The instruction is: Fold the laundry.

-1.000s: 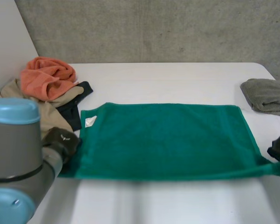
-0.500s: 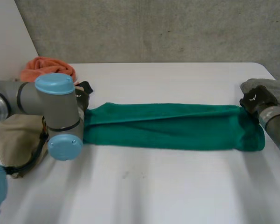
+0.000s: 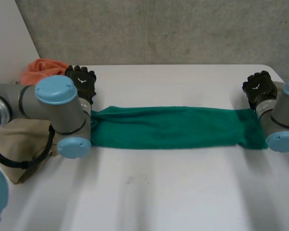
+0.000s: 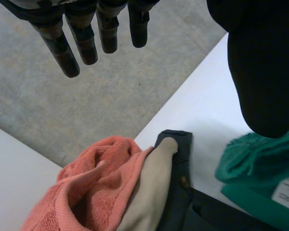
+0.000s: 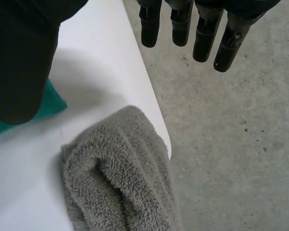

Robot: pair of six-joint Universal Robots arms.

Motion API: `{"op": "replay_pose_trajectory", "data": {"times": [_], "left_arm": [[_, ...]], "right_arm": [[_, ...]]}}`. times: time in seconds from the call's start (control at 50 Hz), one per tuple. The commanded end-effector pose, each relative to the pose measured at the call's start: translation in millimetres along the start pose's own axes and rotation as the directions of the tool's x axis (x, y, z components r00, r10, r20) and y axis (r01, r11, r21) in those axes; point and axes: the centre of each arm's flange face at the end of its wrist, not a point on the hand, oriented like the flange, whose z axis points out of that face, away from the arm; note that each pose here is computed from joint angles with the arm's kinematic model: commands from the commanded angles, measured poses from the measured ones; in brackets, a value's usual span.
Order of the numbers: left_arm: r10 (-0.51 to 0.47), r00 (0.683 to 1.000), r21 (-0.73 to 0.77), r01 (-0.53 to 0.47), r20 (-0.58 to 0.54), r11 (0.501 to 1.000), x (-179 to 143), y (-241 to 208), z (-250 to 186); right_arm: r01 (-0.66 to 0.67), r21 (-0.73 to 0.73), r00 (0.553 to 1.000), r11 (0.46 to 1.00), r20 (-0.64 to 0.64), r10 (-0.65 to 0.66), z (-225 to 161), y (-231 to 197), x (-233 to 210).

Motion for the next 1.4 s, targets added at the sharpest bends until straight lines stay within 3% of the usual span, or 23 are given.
{"op": "replay_pose_trajectory", "data": {"times": [0.02,0.28,0.54,0.66,0.82,0.96,1.24,1.4], "left_arm": [[0.022,0.987,0.0,-0.023,-0.156,1.0,1,3,-29],[0.07,0.974,0.01,-0.07,-0.215,0.998,13,29,-6],[0.068,0.997,0.151,-0.062,-0.035,0.987,2,25,60],[0.07,0.995,0.123,-0.061,-0.066,0.99,0,23,42],[0.077,0.987,0.068,-0.068,-0.138,0.995,-2,22,-4],[0.057,0.985,0.057,-0.048,-0.164,0.997,-7,15,-31],[0.019,0.984,0.026,-0.015,-0.178,1.0,-9,21,-40],[0.017,0.986,0.04,-0.01,-0.164,0.999,-17,12,-45]], "right_arm": [[-0.118,0.034,0.988,0.992,0.109,0.114,-22,-14,7],[-0.153,-0.011,0.968,0.988,0.197,0.153,-38,-14,2],[-0.16,-0.012,0.966,0.987,0.206,0.159,-53,-21,8],[-0.199,-0.058,0.954,0.978,0.219,0.207,-69,-22,21],[-0.332,-0.256,0.866,0.908,0.299,0.401,-87,1,28],[-0.391,-0.312,0.823,0.866,0.304,0.481,-81,21,14],[-0.374,-0.296,0.846,0.879,0.278,0.454,-63,43,-4],[-0.374,-0.261,0.897,0.89,0.141,0.418,-65,50,51]]}}
